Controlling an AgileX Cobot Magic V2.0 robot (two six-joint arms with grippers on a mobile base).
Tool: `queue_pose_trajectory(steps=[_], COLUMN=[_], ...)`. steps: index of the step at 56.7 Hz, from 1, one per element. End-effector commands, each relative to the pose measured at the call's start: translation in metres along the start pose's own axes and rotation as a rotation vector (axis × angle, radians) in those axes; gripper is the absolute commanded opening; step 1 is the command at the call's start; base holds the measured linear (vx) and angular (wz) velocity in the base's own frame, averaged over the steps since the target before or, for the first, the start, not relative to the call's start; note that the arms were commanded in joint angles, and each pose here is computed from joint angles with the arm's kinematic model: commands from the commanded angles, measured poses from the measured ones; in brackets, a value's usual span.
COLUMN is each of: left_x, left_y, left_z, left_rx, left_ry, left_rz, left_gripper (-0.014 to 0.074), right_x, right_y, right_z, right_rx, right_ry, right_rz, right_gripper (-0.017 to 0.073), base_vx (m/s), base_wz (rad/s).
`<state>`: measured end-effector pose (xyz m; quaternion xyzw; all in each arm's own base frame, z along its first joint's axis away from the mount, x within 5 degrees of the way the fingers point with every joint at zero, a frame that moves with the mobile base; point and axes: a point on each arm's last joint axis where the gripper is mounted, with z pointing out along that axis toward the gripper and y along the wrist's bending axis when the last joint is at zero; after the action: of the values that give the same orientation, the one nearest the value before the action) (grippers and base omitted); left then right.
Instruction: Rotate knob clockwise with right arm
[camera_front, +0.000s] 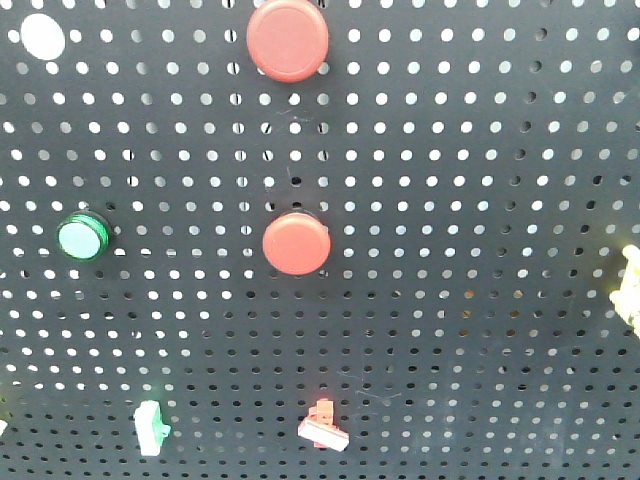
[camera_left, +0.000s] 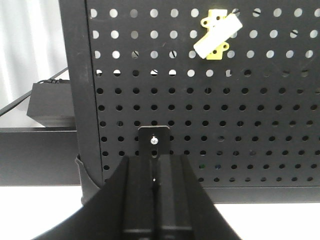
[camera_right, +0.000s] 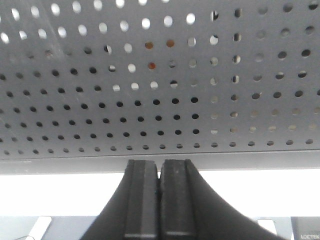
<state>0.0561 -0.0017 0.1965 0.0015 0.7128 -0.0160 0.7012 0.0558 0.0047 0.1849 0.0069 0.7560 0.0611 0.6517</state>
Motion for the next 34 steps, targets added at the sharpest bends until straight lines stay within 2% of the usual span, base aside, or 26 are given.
queue_pose_trajectory(steps=[1,34], left_x=[-0.0045,-0.0045], left_y=[0.0002,0.0002], left_z=[-0.0005,-0.0005], left_rx=[0.002,0.002], left_ry=[-0.085,-0.085], left_rz=[-0.009,-0.009], left_gripper=[-0.0006,-0.0006], right_x=[-0.0046,-0.0046], right_y=[0.0000,0.0000], right_z=[-0.0005,-0.0005], right_rx=[0.000,0.000], right_ry=[-0.080,-0.079], right_rz=[-0.012,-0.012], right_gripper=[-0.0008,-0.0008], base_vx=[0.00,0.00], base_wz=[0.00,0.00])
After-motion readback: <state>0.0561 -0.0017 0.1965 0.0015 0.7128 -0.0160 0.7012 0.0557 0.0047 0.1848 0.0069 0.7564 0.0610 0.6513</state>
